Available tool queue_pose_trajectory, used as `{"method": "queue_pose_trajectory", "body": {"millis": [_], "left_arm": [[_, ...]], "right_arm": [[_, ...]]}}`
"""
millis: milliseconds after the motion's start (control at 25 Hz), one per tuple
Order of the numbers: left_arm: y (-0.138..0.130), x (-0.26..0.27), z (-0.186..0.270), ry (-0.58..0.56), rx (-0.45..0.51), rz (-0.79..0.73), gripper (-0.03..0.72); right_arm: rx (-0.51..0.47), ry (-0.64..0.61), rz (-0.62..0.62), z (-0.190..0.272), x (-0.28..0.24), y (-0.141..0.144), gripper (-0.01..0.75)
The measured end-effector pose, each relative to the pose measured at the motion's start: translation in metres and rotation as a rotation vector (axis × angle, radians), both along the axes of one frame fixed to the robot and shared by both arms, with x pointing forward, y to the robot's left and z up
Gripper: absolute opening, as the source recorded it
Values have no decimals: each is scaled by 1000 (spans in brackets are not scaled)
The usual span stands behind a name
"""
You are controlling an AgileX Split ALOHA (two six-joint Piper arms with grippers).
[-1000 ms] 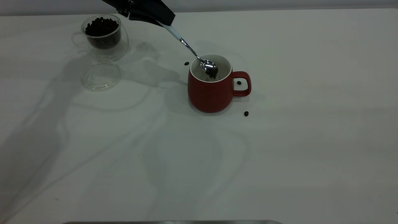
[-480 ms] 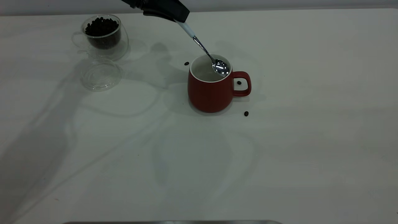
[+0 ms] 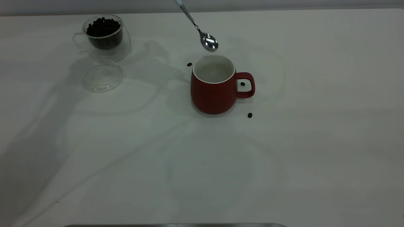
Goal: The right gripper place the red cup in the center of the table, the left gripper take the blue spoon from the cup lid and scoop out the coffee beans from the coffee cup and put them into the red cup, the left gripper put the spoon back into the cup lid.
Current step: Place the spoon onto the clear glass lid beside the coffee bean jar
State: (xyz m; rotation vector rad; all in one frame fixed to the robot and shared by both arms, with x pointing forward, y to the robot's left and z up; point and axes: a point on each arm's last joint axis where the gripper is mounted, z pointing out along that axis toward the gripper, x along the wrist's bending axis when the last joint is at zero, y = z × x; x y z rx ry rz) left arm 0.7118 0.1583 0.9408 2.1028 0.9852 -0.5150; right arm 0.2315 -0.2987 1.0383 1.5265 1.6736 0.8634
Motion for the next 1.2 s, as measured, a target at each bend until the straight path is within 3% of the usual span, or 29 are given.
{"method": "queue_pose_trajectory", "body": {"millis": [240, 600, 840, 1200], "left_arm": [[15, -1, 29, 64, 43, 130, 122], [76, 6, 31, 171, 139, 348, 122], [110, -3, 5, 280, 125, 411, 122], [176, -23, -27, 372, 22, 514, 122]], "right_arm": [[0, 0, 0, 0, 0, 0, 239], [0, 0, 0, 0, 0, 0, 239], [0, 0, 0, 0, 0, 0, 239], [0, 0, 0, 0, 0, 0, 239]]}}
